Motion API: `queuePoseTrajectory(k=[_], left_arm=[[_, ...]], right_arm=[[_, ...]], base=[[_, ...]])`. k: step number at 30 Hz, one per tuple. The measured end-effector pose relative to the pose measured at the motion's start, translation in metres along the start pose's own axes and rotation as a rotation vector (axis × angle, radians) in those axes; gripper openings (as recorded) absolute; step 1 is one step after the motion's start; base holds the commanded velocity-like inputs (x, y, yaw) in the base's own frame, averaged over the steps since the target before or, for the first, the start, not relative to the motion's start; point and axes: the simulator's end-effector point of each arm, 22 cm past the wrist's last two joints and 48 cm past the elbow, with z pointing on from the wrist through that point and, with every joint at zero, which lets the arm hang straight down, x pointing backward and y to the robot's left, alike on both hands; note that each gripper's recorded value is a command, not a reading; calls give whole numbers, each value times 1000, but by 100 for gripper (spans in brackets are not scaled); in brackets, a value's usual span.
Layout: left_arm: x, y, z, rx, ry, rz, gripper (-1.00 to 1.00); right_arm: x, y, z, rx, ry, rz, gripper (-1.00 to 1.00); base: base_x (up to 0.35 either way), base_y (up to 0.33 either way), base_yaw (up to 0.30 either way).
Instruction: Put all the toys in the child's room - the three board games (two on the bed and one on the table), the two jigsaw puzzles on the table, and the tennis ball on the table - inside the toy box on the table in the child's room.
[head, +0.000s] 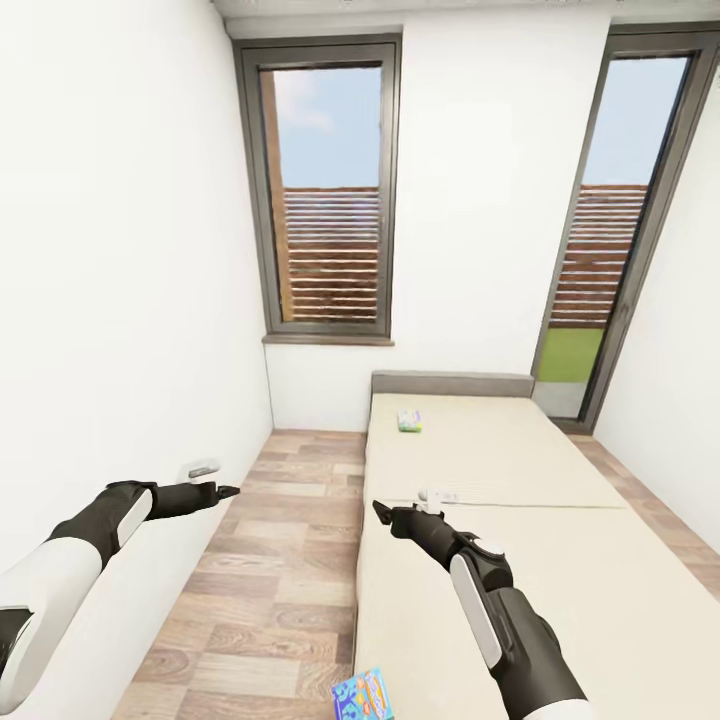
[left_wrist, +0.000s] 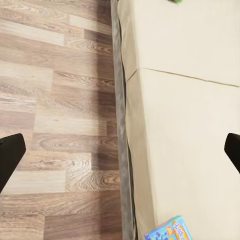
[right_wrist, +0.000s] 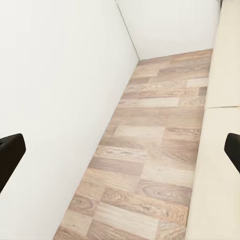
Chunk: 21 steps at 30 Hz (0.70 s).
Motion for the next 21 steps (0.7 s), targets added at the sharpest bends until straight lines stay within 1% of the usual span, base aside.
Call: queuePoseTrajectory(k=[7,21], left_arm=[[0,1,4,1,-3,3,100],[4,5,14,-2,-3,3,100]], right_arm=[[0,-3,3,0,-6,-1,100],[3,-12,10,2,-22,5,100]], base=[[0,0,33],[0,0,4]])
